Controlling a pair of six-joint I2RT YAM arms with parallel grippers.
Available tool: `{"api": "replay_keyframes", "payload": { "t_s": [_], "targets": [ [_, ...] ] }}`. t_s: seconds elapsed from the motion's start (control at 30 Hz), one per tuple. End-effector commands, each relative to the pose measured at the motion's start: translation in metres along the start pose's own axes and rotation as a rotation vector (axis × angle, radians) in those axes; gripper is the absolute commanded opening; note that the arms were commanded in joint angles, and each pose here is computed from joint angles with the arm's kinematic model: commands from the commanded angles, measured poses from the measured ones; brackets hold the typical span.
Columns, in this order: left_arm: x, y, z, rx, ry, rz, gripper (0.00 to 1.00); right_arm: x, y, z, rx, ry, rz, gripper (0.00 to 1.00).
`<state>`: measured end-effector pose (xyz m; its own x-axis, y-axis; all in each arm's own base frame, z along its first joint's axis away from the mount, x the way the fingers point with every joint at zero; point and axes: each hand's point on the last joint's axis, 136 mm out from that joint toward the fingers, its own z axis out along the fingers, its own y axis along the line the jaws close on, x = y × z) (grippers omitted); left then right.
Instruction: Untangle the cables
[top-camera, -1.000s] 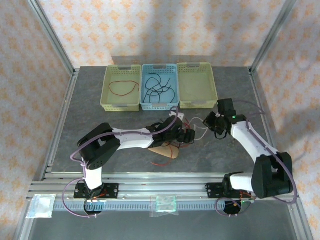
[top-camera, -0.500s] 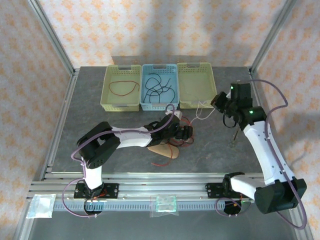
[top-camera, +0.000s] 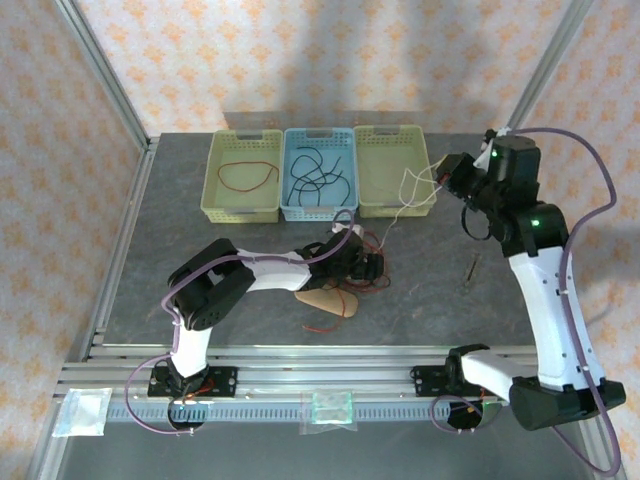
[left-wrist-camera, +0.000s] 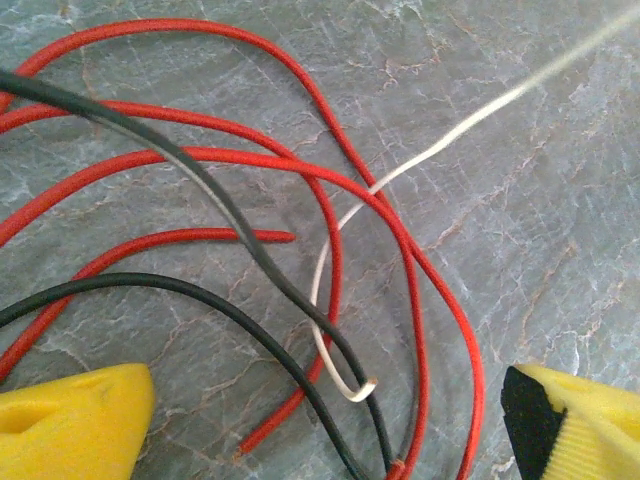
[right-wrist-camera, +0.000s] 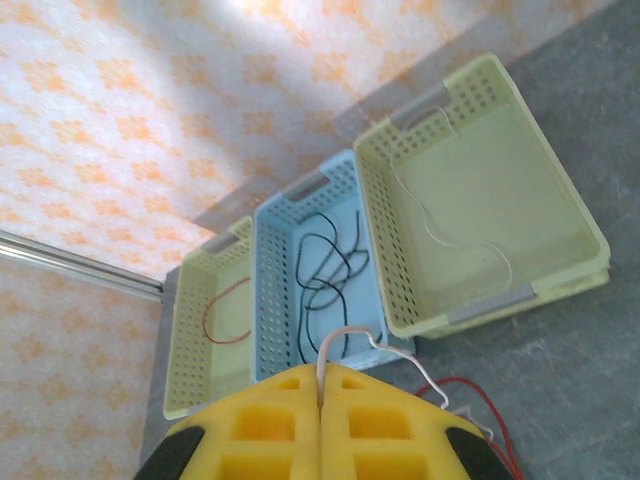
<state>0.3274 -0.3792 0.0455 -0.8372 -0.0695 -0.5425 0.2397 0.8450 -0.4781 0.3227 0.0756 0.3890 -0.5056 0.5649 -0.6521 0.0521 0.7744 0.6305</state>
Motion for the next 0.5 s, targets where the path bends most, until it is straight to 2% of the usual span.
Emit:
{"api": "replay_keyframes", "payload": {
  "t_s": [0.0, 0.2, 0.47],
  "targets": [
    [0.009, 0.016, 0.008, -0.061, 0.032, -0.022, 0.93, -0.024, 0.016, -0.028, -0.02, -0.093, -0.056, 0.0],
    [0.015, 0.021, 0.011, -0.076, 0.048, -0.025, 0.93, -0.054, 0.031, -0.058, -0.019, -0.209, -0.104, 0.0],
    [0.021, 0.025, 0.015, -0.083, 0.065, -0.03, 0.93, -0.073, 0.04, -0.084, -0.011, -0.296, -0.132, 0.0]
  ]
}}
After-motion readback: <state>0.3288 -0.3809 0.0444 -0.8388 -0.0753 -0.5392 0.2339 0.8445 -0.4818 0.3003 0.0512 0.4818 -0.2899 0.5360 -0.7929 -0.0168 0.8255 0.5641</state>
